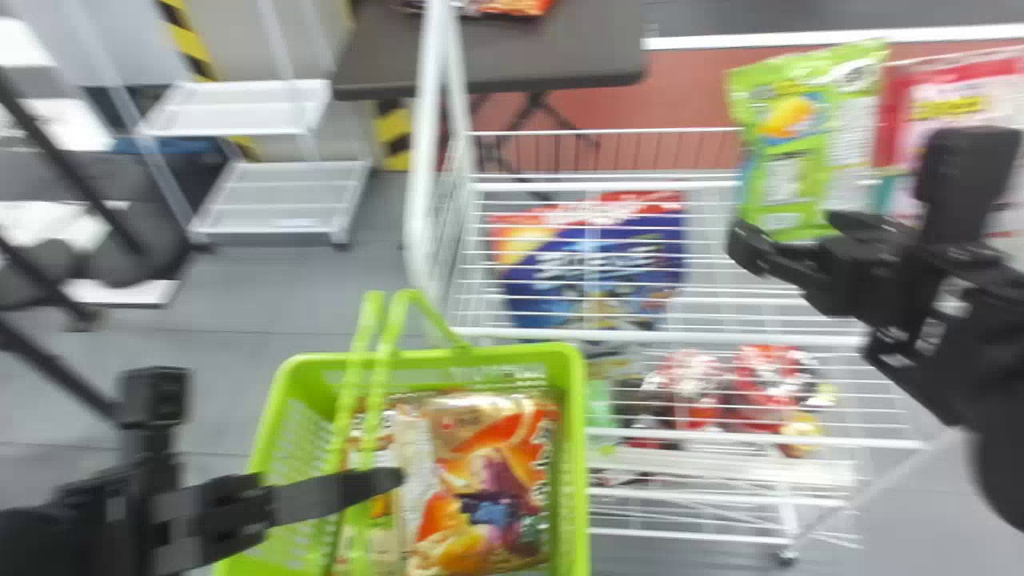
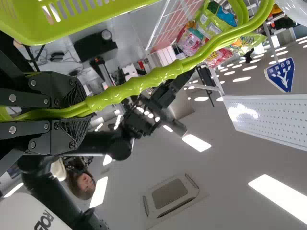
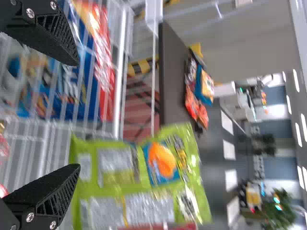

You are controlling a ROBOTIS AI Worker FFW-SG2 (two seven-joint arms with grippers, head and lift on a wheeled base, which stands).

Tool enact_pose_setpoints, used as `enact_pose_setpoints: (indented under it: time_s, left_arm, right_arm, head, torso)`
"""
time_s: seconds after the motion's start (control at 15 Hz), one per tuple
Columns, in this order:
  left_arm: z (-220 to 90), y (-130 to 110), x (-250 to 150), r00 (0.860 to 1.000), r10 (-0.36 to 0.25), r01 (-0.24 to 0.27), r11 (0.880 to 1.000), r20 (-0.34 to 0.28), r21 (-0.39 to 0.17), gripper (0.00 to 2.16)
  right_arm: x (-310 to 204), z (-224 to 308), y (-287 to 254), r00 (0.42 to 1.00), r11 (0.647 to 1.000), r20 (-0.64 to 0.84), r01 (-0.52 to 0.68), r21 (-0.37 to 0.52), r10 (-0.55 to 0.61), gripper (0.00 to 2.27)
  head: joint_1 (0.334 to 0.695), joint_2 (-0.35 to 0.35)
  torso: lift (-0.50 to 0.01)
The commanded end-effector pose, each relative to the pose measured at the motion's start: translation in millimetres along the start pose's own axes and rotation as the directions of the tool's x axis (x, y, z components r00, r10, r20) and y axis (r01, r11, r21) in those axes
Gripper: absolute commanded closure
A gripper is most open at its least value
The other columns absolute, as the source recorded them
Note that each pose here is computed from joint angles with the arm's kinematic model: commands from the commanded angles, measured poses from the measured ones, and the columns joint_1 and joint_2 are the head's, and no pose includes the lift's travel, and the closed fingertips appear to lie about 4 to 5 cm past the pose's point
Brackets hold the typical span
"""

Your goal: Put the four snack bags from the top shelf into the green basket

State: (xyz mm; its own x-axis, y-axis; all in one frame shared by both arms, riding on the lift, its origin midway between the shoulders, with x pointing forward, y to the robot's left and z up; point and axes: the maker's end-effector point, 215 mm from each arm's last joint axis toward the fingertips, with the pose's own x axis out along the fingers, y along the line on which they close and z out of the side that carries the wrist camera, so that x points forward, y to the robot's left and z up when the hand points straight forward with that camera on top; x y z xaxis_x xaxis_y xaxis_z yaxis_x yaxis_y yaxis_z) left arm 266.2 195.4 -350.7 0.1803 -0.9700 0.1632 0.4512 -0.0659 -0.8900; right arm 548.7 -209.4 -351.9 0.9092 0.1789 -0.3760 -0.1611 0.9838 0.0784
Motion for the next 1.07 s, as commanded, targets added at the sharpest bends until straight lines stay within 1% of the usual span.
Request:
enact_pose_setpoints:
  time_s: [0.0, 0.07, 0.13, 0.33, 0.47, 0.53, 0.6, 0.67, 0.8, 0.87, 1.0]
  left_arm:
    - [0.0, -2.2, 0.5, 1.000, -0.011, 0.011, 1.000, 0.001, 0.000, 2.15]
    - [-0.2, -1.9, 0.7, 1.000, -0.011, 0.011, 1.000, 0.002, 0.000, 2.15]
    - [-0.4, -1.5, 0.5, 1.000, -0.010, 0.010, 1.000, 0.003, -0.001, 2.15]
    - [-1.0, -1.2, 1.5, 1.000, -0.012, 0.012, 1.000, 0.003, -0.003, 2.15]
    - [-0.6, -0.7, 1.3, 1.000, -0.011, 0.011, 1.000, 0.003, -0.002, 2.15]
    - [0.1, -0.8, 1.1, 1.000, -0.010, 0.010, 1.000, 0.002, -0.001, 2.15]
    - [0.1, -0.8, 1.1, 1.000, -0.010, 0.010, 1.000, 0.002, -0.001, 2.15]
    - [-0.4, -0.4, 1.0, 1.000, -0.009, 0.009, 1.000, 0.001, -0.003, 2.15]
    - [-1.1, -0.5, -0.4, 1.000, -0.007, 0.007, 1.000, 0.000, -0.004, 2.15]
    - [-1.1, -0.5, -0.4, 1.000, -0.007, 0.007, 1.000, 0.000, -0.004, 2.15]
    - [-2.5, -0.5, -0.9, 1.000, -0.007, 0.007, 1.000, -0.002, -0.008, 2.15]
  right_arm:
    - [31.8, 8.7, -41.7, 0.997, 0.997, 0.032, 0.075, -0.016, -0.075, 0.05]
    - [42.8, 9.9, -50.4, 0.996, 0.996, 0.034, 0.086, -0.016, -0.086, 0.05]
    - [57.2, 9.2, -57.7, 0.996, 0.996, 0.020, 0.091, -0.010, -0.091, 0.05]
    - [92.3, 3.8, -67.8, 0.995, 0.995, -0.014, 0.097, -0.007, -0.097, 0.05]
    - [106.0, -1.1, -66.2, 0.995, 0.996, -0.043, 0.092, -0.004, -0.092, 0.05]
    - [109.3, -1.0, -62.7, 0.996, 0.997, -0.048, 0.076, -0.004, -0.076, 0.09]
    - [110.8, 1.0, -58.7, 0.997, 0.998, -0.046, 0.061, -0.004, -0.061, 0.27]
    - [111.3, -0.5, -52.6, 0.998, 0.999, -0.049, 0.040, -0.003, -0.041, 0.68]
    - [107.0, -9.6, -49.2, 0.998, 1.000, -0.054, 0.024, 0.002, -0.023, 1.96]
    - [105.1, -9.0, -49.4, 0.998, 1.000, -0.050, 0.026, -0.004, -0.027, 2.13]
    - [100.9, -10.6, -54.2, 0.998, 0.999, -0.046, 0.034, -0.001, -0.034, 2.25]
  head:
    - [0.695, -0.004]
    - [0.695, -0.042]
    - [0.695, -0.056]
    - [0.695, -0.076]
    - [0.695, -0.080]
    - [0.695, -0.080]
    - [0.695, -0.078]
    - [0.695, -0.073]
    - [0.695, -0.057]
    - [0.695, -0.053]
    - [0.695, -0.053]
  torso:
    - [0.000]
    - [0.000]
    - [0.000]
    - [0.000]
    - [0.000]
    - [0.000]
    - [0.000]
    - [0.000]
    - [0.000]
    - [0.000]
    - [0.000]
